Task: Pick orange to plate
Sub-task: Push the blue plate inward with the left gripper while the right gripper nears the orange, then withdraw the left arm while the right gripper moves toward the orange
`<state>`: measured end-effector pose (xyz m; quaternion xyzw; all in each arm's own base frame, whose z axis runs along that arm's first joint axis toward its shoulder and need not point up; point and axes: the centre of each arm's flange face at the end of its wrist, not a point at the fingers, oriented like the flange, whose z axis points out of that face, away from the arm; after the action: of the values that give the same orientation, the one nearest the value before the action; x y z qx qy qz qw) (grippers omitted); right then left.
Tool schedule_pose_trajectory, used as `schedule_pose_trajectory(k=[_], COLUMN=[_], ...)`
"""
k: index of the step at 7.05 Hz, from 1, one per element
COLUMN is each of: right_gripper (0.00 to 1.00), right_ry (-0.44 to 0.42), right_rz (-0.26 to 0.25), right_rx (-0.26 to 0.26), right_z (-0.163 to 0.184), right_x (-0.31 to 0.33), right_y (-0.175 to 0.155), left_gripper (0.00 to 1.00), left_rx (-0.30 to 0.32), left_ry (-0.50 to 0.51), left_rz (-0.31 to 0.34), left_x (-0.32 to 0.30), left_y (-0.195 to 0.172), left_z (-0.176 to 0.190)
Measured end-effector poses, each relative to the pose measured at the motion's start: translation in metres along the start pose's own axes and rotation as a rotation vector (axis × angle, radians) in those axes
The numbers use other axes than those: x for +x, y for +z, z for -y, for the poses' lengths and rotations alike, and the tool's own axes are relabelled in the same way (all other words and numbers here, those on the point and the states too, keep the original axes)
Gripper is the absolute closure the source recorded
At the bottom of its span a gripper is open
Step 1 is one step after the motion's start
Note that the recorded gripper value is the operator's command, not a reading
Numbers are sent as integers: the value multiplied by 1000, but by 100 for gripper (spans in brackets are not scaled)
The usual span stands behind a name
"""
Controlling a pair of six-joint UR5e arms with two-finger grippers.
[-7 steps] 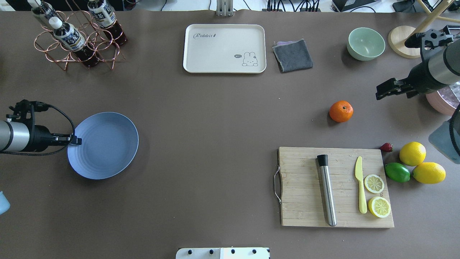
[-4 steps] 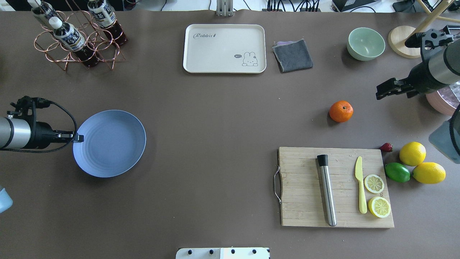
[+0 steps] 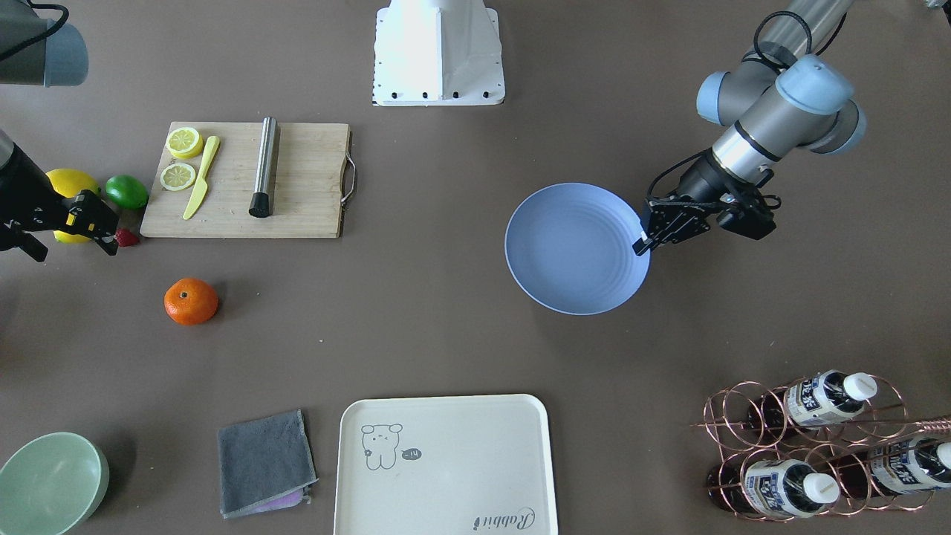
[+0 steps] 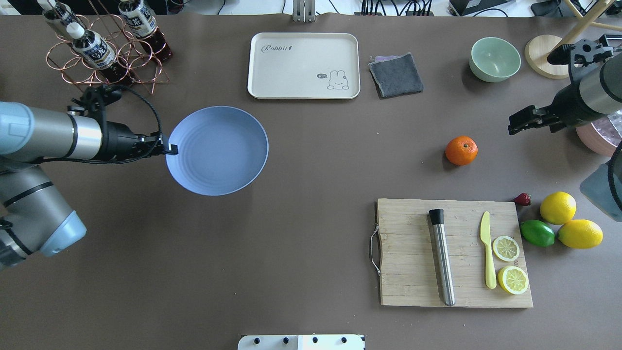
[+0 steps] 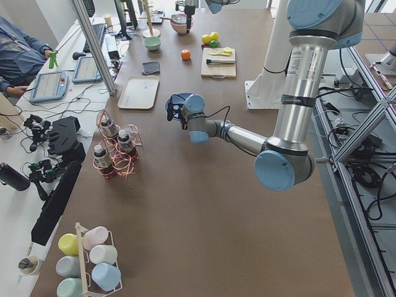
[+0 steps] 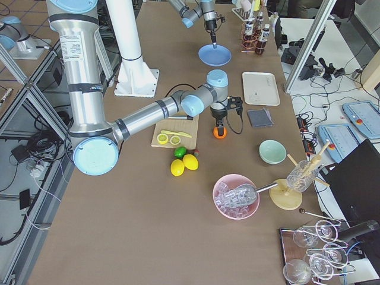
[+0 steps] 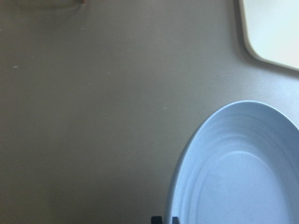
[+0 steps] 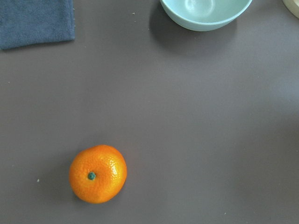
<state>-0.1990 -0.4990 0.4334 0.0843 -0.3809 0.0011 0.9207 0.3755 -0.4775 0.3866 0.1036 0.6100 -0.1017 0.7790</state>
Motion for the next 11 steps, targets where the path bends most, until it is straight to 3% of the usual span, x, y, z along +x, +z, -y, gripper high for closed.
schedule_pose_trajectory(k=[3,4,5,7,8,9,11], right_gripper=[1,1,1,1,1,1,1], right_ry=[1,2,3,3,2,-1,-9], right_rz=[-1,-1,-2,-1,1,3,2], right_rx=[-1,-3,-5,-7,-6,-5,-9], right_z=[0,0,0,1,3,11,31], right_x=[0,0,0,-2,-5,-11,-29], right_y=[1,2,3,4,5,8,22], left_gripper=[100,47,2,1,1,1,1], left_rx=[35,43,45,58,55,30,-11], left_ry=[-36,-33,-28,-14,3,27,111], left_rz=[20,37,45,44,47,66,134], left_x=[79,83,85,85,79,61,-30], left_y=[96,113,123,122,105,69,-49], left_z=[-24,-34,-44,-46,-26,7,67])
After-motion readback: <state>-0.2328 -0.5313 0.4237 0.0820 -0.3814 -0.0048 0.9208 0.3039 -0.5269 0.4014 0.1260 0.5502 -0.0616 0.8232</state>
